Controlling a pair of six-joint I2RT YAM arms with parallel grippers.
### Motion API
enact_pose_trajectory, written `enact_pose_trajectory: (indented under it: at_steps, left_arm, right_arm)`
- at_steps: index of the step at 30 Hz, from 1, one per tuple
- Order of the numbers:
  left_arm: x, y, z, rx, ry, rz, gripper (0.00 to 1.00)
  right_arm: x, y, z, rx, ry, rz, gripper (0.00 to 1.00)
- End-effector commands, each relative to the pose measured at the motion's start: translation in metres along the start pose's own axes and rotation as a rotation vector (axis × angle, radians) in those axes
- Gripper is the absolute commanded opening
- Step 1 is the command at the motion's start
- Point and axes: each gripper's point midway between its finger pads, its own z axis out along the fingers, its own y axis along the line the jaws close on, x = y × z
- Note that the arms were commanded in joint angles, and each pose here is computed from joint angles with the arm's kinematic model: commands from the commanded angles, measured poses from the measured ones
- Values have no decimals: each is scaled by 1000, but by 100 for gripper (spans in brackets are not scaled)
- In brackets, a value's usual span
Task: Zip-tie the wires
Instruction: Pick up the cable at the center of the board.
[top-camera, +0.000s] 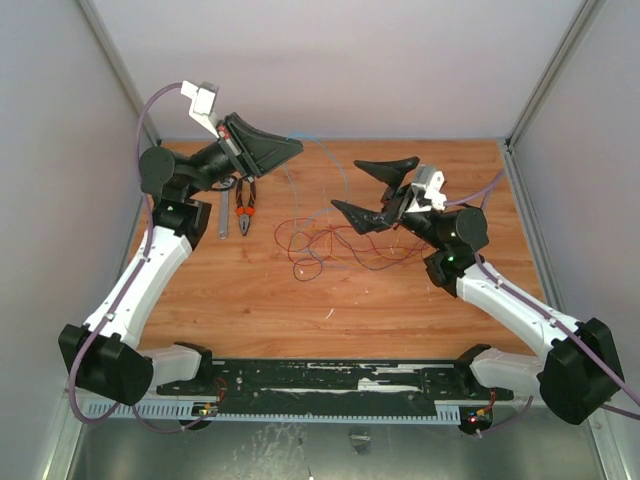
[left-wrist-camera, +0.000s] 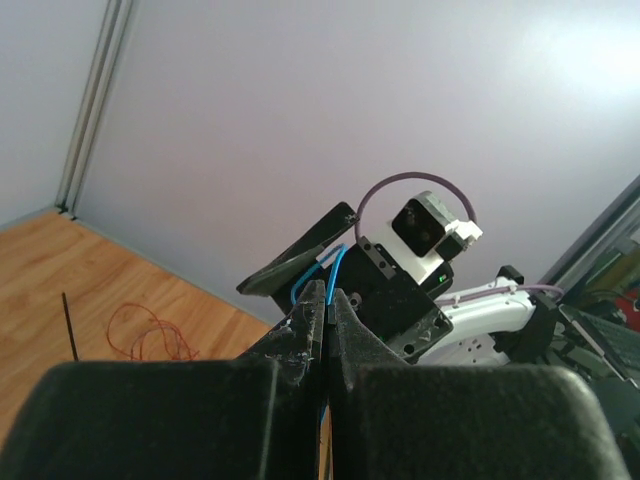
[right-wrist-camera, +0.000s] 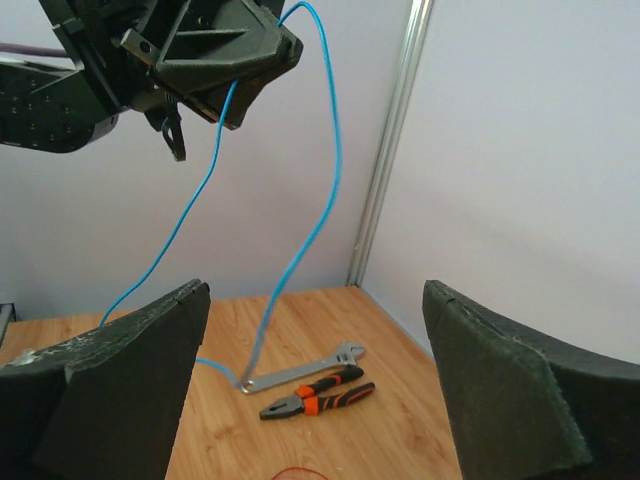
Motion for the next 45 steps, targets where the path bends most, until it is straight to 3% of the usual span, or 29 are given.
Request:
enact_pose_trajectory:
  at_steps: [1,7,14,16,20,22,29,33,45]
  left_arm:
    - [-8,-20,-2,34,-30,43,0]
    - [-11,-25,-2,40,-34,58,0]
    - [-9,-25,-3,34,-34,64,0]
    - [-7,-16,-3,-6,-28,71,0]
    - [2,24,-7,-162,-20,107,13]
    - [7,52,-13,-276,-15,126,13]
    - [59,94,-26,-483,50,187,14]
    - [84,114,-42,-566,75,192,15]
    - [125,115,-61,-499,50,188,16]
  right_arm:
    - [-13,6,4,-24,-47,-40,80]
    - [2,5,7,-34,-10,-16,52]
    - [0,-1,12,-13,-22,-18,0]
    - [-1,-8,10,31,-11,-22,0]
    - [1,-36,-2,212,55,-43,0]
    - [0,-46,-7,268,102,-60,0]
    - [-28,-45,-1,254,188,-71,0]
    - [-62,-54,3,302,147,-106,0]
    - [-132,-33,55,131,35,-95,0]
